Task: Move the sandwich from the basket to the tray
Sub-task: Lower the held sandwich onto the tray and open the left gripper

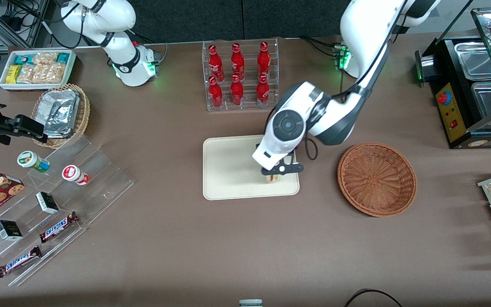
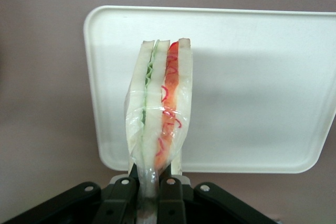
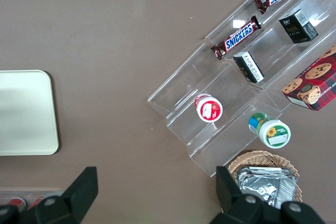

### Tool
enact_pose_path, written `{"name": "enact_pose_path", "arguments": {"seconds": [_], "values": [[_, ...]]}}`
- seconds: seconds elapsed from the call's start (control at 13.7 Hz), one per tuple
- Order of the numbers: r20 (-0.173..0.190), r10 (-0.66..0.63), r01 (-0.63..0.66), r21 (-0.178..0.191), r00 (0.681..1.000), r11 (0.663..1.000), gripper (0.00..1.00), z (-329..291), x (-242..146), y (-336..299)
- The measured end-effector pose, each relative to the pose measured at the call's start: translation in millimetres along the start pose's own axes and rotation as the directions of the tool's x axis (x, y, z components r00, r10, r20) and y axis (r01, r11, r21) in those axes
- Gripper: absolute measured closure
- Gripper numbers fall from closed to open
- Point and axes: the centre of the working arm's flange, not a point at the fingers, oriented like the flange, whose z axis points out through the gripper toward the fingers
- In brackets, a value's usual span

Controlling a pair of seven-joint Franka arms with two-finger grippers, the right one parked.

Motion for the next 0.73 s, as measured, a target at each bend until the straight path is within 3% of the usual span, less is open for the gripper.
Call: {"name": "enact_pose_path", "arguments": {"seconds": [0.73], "values": [[-0.019, 0.043, -0.043, -0.027, 0.999, 0.999, 0.85, 55.3, -10.1, 48.0]]}}
